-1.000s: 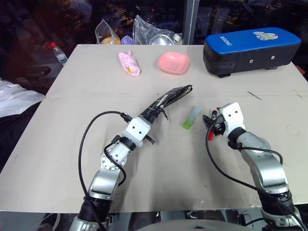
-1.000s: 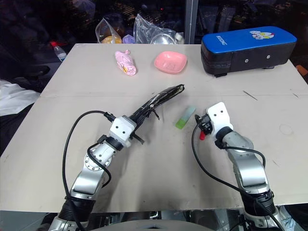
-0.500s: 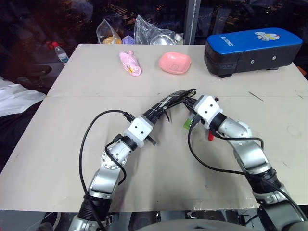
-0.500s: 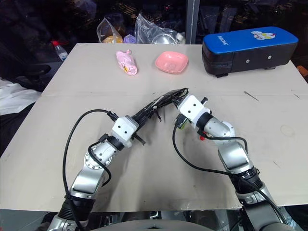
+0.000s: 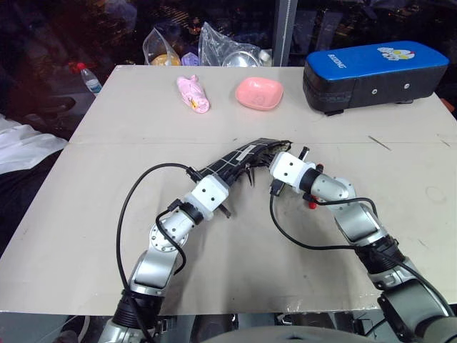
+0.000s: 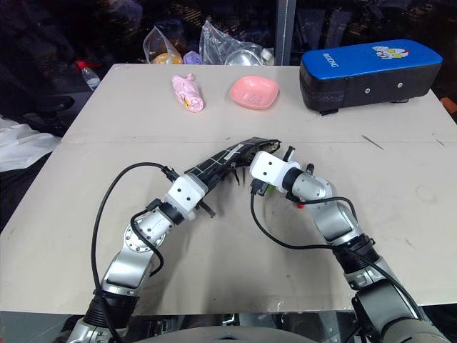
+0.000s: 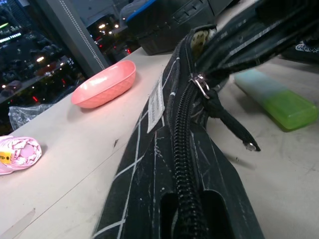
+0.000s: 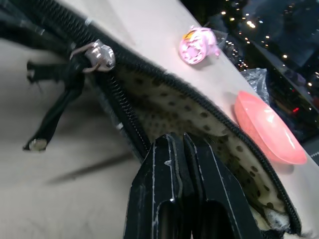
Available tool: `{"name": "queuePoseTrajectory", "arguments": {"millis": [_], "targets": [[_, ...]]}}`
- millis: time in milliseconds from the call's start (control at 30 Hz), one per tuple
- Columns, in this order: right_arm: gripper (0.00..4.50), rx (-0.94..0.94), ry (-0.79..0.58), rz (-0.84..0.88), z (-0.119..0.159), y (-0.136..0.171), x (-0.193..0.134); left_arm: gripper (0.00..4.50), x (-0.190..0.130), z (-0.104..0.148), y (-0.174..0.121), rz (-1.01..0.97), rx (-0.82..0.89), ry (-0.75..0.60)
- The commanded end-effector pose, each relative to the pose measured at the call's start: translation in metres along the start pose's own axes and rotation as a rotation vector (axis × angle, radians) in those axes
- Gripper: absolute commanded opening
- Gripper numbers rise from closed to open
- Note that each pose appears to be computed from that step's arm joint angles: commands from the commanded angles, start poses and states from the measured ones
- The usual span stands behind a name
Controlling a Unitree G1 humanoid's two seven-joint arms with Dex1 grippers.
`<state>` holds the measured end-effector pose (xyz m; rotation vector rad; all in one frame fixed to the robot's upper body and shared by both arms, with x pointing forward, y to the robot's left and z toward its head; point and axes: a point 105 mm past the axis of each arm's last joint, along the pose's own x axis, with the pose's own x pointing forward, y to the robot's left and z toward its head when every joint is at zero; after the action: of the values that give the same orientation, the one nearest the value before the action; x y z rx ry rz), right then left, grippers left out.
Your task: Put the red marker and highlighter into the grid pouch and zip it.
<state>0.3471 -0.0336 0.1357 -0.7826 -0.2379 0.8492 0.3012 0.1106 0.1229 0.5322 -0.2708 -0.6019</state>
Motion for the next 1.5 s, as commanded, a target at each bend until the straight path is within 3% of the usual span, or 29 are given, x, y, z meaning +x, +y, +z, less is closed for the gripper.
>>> {"name": "queuePoseTrajectory", "arguments": {"millis": [33,133,233,467,500,833,1000,1233,1300,1500], "targets": [[0.07,-0.171,-0.075,0.062,0.019,-0.001,0.009,0.00,0.004,0.022,-0.003,-0.041,0.078,-0.082],[0.07,-0.273,-0.096,0.180,0.020,0.008,0.013,0.00,0.007,0.017,-0.007,-0.097,0.121,-0.049],[0.88,-0.365,-0.095,0.239,0.019,0.005,0.017,0.00,0.010,0.016,-0.006,-0.114,0.133,-0.045],[4.33,-0.518,-0.102,0.289,0.020,-0.006,0.025,0.00,0.008,0.014,-0.001,-0.091,0.108,-0.034],[4.47,-0.526,-0.105,0.296,0.020,-0.005,0.026,0.00,0.008,0.013,0.000,-0.084,0.100,-0.033],[4.47,-0.506,-0.160,0.266,0.034,-0.006,0.030,0.00,0.009,0.013,0.002,-0.057,0.067,-0.027],[4.47,-0.173,-0.209,0.149,0.047,-0.035,0.005,0.00,0.004,0.009,0.007,-0.029,0.049,-0.007],[4.47,0.357,-0.226,0.090,0.048,-0.043,-0.055,0.00,0.000,0.006,0.008,-0.011,0.018,0.000],[4.47,0.464,-0.169,0.030,0.036,-0.041,-0.068,0.00,0.001,0.006,0.008,-0.009,0.012,-0.001],[4.47,0.599,0.182,-0.236,-0.031,-0.022,-0.094,0.00,0.002,0.006,0.007,-0.013,0.004,-0.005]]}}
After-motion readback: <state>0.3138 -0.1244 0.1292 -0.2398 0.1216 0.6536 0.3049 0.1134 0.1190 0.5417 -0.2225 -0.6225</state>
